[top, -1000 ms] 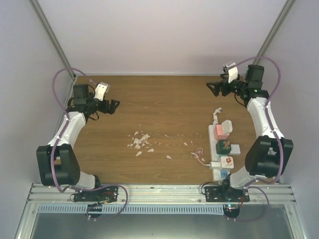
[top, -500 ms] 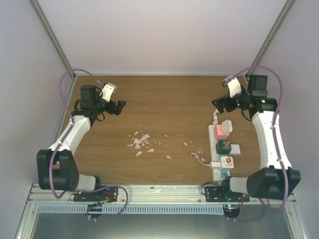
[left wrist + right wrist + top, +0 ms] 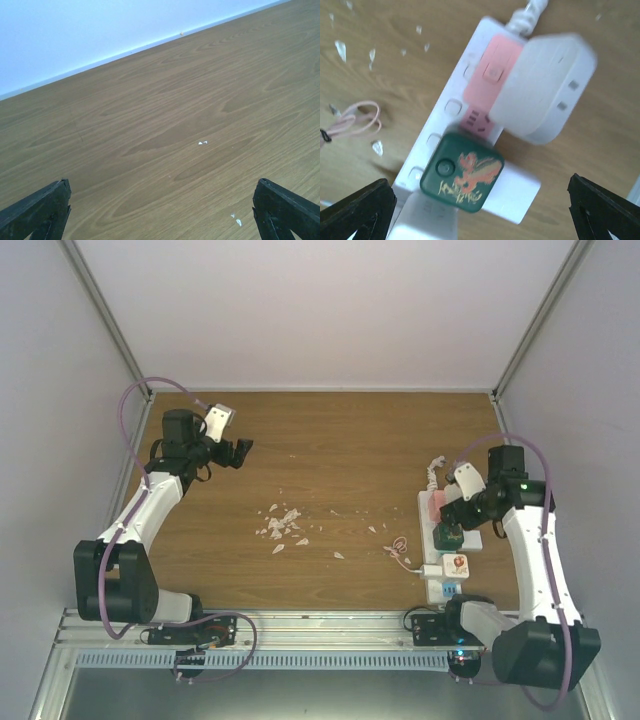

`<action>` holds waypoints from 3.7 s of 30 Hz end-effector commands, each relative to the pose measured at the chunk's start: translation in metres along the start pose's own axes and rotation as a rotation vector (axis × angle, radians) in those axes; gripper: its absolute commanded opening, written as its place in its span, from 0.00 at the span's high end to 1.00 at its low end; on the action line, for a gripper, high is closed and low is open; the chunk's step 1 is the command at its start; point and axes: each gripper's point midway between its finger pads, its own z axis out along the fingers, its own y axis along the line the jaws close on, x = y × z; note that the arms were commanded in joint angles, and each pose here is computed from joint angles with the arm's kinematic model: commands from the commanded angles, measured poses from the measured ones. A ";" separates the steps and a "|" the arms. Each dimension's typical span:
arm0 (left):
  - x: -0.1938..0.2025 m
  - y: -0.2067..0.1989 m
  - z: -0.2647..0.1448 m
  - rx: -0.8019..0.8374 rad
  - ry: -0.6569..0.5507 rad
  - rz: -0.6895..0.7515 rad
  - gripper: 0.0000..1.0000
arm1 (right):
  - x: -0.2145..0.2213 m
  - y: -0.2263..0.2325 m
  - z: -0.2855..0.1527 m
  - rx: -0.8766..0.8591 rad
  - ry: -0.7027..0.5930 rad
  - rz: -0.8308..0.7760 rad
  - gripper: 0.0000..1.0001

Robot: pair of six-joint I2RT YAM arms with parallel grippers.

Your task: Pull the plug off the socket

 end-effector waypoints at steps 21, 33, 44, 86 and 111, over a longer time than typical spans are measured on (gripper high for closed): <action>-0.016 0.004 -0.001 -0.039 -0.061 0.014 0.01 | 0.056 0.020 0.053 -0.095 0.184 0.083 0.22; -0.015 0.007 -0.001 -0.052 -0.056 0.000 0.01 | 0.058 0.021 0.068 -0.110 0.194 0.099 0.38; -0.015 0.009 -0.001 -0.063 -0.052 -0.005 0.01 | 0.061 0.024 0.070 -0.142 0.224 0.096 0.21; -0.019 -0.001 -0.004 -0.010 -0.059 0.002 0.01 | -0.021 0.046 0.096 -0.397 0.039 -0.218 0.40; 0.024 -0.159 0.069 0.849 0.084 0.670 0.01 | -0.123 0.109 0.086 -0.535 -0.188 -0.602 0.21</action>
